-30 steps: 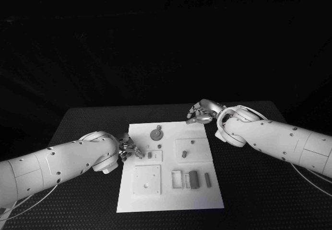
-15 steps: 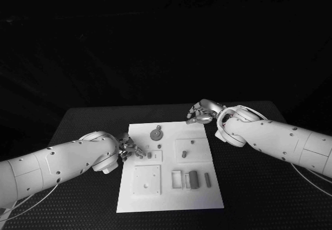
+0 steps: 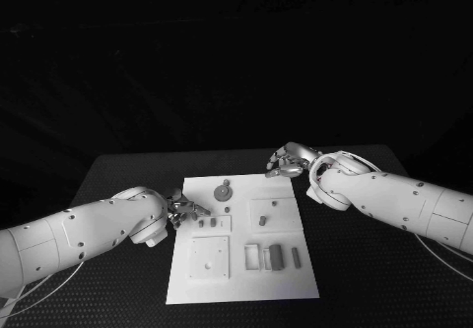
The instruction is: Assemble the parts on the task board
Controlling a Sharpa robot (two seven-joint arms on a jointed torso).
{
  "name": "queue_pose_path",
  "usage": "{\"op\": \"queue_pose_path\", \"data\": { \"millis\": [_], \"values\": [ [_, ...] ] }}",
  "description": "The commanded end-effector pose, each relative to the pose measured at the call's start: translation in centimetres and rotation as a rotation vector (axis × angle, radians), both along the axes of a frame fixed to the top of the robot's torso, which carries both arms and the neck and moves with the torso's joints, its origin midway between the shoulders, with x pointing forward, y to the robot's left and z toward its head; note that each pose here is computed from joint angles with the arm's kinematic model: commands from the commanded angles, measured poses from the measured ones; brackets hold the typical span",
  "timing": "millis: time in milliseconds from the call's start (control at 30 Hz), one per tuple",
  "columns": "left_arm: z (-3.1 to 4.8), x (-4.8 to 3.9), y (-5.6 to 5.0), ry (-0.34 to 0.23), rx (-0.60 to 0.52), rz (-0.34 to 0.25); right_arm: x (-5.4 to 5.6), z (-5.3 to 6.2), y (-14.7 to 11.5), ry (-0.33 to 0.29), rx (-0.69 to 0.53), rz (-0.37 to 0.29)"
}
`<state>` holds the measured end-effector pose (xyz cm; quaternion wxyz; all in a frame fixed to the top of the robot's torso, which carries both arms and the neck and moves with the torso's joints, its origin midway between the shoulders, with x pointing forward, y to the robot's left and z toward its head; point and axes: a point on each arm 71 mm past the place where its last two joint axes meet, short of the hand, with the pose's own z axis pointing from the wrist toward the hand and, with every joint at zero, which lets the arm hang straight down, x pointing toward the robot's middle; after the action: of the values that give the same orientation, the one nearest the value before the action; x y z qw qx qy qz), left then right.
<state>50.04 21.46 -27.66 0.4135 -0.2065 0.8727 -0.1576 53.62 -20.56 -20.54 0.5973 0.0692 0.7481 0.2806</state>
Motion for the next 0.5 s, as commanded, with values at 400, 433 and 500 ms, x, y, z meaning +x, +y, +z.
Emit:
{"op": "queue_pose_path", "data": {
  "millis": [400,433,500],
  "values": [
    [3.38,1.78,-0.8,-0.321,-0.298,-0.042,0.2,0.0,-0.3,-0.008,0.008,-0.001],
    [3.48,1.81,-1.0,-0.333,-0.306,-0.051,0.2,0.0,-0.3,-0.009,0.008,-0.002],
    [3.67,1.84,-1.5,-0.366,-0.281,-0.091,0.2,0.0,-0.4,-0.009,0.007,-0.004]
  ]
}}
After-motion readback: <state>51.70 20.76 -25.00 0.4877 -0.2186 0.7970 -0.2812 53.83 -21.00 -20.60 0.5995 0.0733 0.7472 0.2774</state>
